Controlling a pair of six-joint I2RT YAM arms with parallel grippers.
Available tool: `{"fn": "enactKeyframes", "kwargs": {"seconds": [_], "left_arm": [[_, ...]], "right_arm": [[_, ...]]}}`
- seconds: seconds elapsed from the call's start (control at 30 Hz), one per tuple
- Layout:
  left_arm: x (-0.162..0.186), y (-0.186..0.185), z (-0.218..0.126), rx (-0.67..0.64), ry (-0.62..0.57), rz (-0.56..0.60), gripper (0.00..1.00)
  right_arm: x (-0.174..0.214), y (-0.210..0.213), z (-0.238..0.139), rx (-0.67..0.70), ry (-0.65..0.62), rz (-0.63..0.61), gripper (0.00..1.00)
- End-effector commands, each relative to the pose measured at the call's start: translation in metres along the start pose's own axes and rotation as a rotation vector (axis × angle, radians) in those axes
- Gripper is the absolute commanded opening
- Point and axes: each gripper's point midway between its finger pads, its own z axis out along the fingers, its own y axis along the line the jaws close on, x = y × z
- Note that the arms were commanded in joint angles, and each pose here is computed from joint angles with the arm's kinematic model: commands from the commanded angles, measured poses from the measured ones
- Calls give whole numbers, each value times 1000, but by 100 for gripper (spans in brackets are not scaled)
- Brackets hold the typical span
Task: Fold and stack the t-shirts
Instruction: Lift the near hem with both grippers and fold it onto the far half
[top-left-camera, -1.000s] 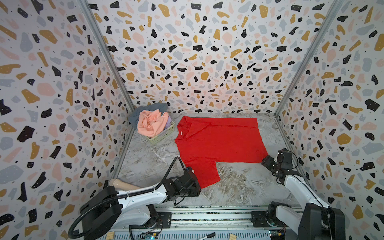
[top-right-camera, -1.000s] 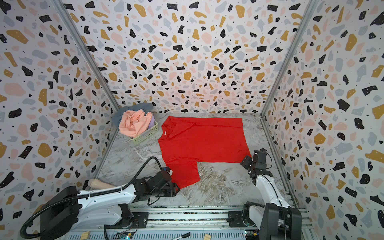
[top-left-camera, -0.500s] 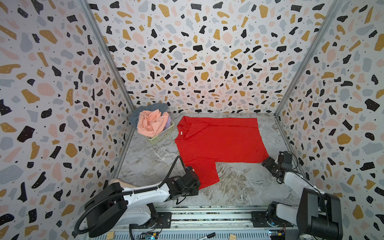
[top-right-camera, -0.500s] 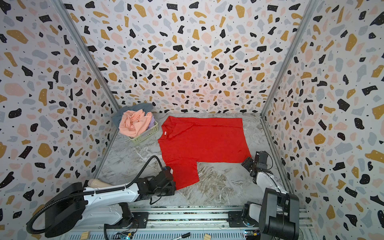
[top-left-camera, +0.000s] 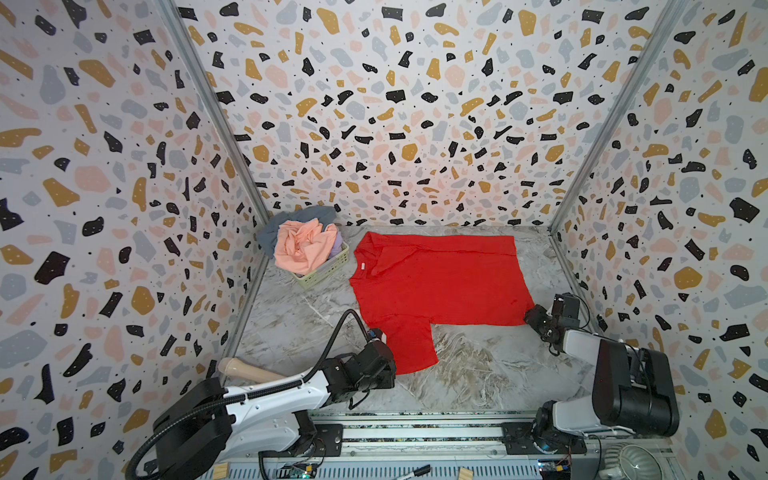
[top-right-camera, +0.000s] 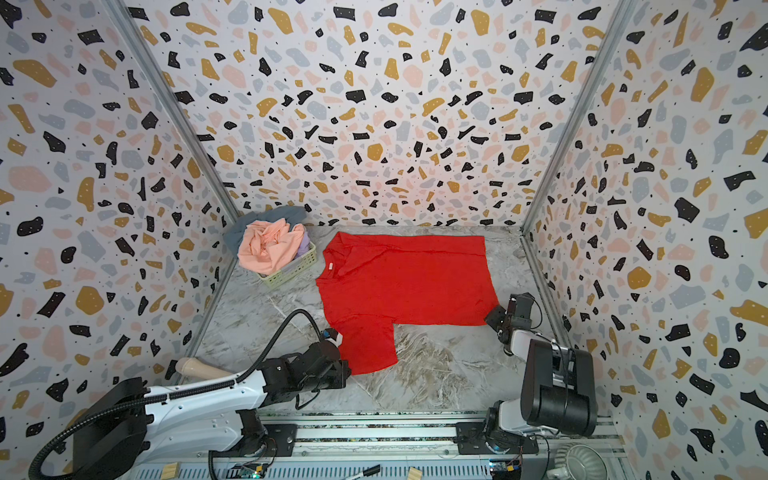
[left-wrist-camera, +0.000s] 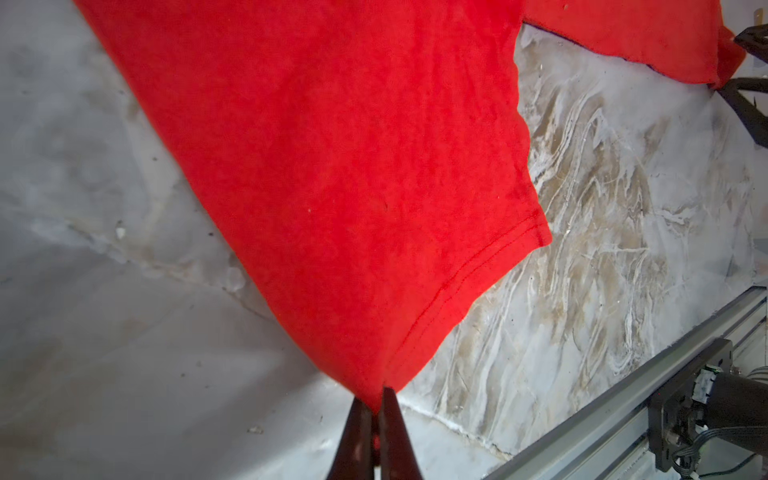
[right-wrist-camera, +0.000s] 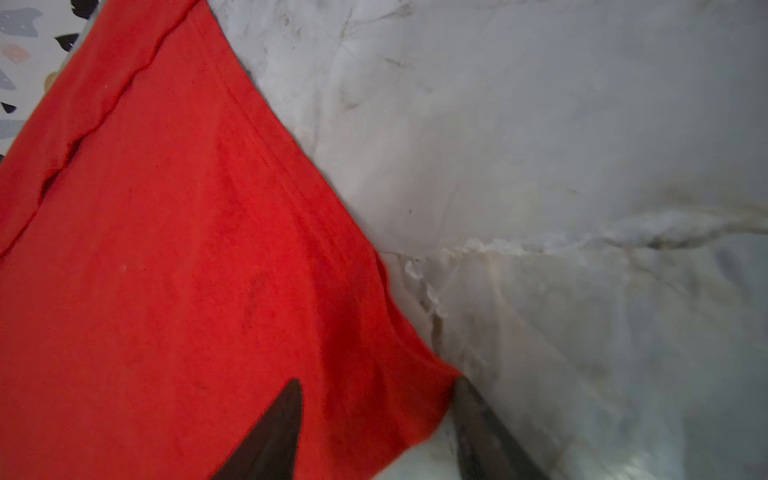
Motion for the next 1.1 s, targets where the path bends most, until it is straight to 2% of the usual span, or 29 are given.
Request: {"fn": "enactKeyframes", "kwargs": {"seconds": [0.0,0.07,0.23,0.4,0.53,0.63,0.7,0.87,0.97,1.07], "left_arm": [[-10,1,-6,-22,-48,31,0],[-14,0,-9,-23,-69,28,0],[-17,7,-17,-46,-95,3,0],[-14,11,-42,-46,-90,-10,0],[-19,-2,-72,80,-142,-53,0],[-23,-15,-83,136,-148,-31,0],[-36,-28,-90,148,-183,42,0],[-97,-50,-110,-13,-337,257,0],[-134,-62,-108,-51,-396,310,0],[-171,-57,-95,-69,-425,317,0]], "right_arm": [[39,-17,8,71,143,31,28],[39,-16,8,65,143,24,13],[31,-13,-19,58,60,-3,3],[34,-10,-56,53,32,-48,0],[33,-11,-82,48,-10,-56,0],[22,-1,-95,14,-46,-61,0],[12,7,-98,-3,-67,-72,0],[-13,23,-95,-24,-104,-87,1],[-28,33,-92,-42,-130,-84,1],[-36,43,-80,-63,-110,-84,2]]}}
